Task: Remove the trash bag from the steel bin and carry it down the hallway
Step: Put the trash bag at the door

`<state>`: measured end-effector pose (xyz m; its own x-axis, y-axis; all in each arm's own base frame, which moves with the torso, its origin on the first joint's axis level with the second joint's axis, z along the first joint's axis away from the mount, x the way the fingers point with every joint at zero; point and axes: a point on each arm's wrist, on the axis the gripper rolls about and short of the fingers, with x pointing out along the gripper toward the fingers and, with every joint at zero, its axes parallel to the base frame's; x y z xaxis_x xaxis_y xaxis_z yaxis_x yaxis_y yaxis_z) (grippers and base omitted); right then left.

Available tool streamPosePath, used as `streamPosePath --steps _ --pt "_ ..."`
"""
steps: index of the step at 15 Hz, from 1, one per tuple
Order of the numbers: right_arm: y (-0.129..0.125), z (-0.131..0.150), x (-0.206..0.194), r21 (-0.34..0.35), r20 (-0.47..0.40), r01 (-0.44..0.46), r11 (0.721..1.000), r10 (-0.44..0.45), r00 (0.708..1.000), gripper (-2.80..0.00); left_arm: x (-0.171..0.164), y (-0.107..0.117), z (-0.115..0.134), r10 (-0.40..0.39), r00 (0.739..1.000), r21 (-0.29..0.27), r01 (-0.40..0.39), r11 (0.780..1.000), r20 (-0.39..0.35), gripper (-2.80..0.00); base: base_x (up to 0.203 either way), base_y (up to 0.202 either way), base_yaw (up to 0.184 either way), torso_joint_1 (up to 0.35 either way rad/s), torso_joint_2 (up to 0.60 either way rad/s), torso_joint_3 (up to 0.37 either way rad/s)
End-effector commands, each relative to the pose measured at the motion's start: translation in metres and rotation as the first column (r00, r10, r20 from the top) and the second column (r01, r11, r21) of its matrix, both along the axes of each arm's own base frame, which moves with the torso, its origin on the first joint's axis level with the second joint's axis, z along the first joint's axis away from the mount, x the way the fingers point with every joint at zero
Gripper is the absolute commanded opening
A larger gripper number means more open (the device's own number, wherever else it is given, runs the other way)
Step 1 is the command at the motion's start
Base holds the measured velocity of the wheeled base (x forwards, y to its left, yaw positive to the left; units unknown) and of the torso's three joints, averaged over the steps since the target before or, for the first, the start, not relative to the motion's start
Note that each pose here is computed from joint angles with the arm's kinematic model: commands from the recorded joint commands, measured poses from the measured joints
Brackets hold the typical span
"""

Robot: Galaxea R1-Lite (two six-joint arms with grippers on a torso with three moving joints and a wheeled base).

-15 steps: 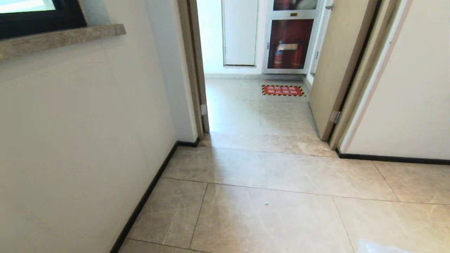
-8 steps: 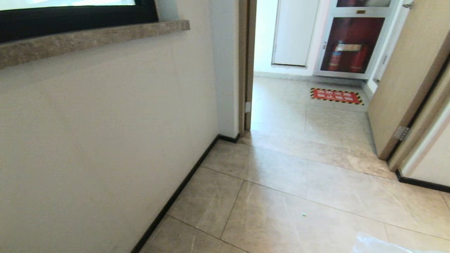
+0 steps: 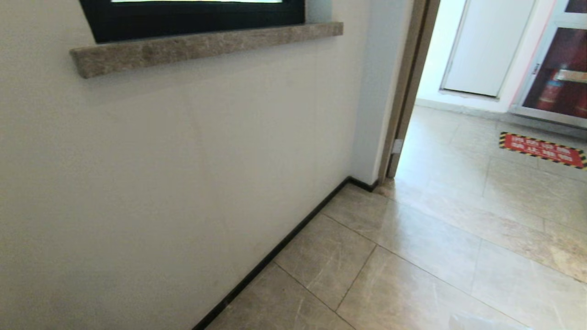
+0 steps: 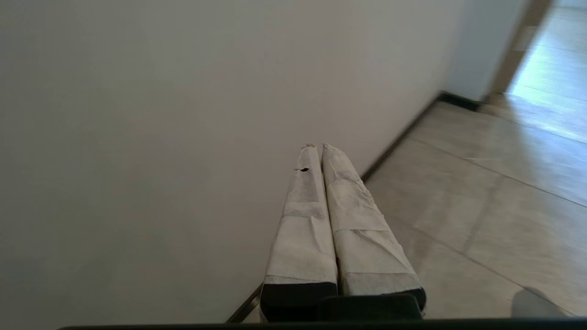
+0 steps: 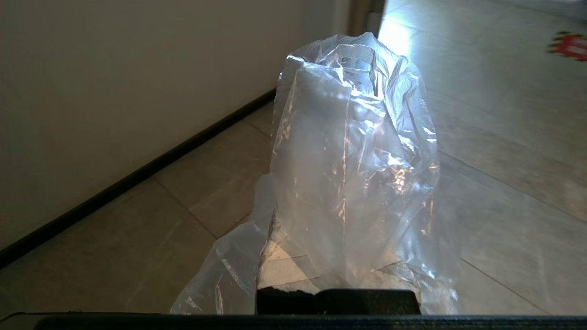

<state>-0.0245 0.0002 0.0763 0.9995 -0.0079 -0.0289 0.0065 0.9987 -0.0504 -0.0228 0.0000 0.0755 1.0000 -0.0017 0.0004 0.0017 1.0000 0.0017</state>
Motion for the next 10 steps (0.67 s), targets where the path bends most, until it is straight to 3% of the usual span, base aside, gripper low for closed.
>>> streamPosePath --steps 1,10 --pt "0.0000 0.0000 0.0000 0.001 0.000 0.001 1.000 -0.001 1.000 -2.80 0.0000 0.0000 0.0000 0.000 1.000 0.000 0.000 1.000 0.000 -2.80 -0.003 -0.007 0.172 0.006 0.00 -0.001" --pt "0.0000 0.0000 0.0001 0.000 -0.002 0.000 1.000 0.000 1.000 -2.80 0.0000 0.0000 0.0000 0.000 1.000 0.001 0.000 1.000 0.000 -2.80 0.000 -0.010 0.172 0.001 0.00 0.002"
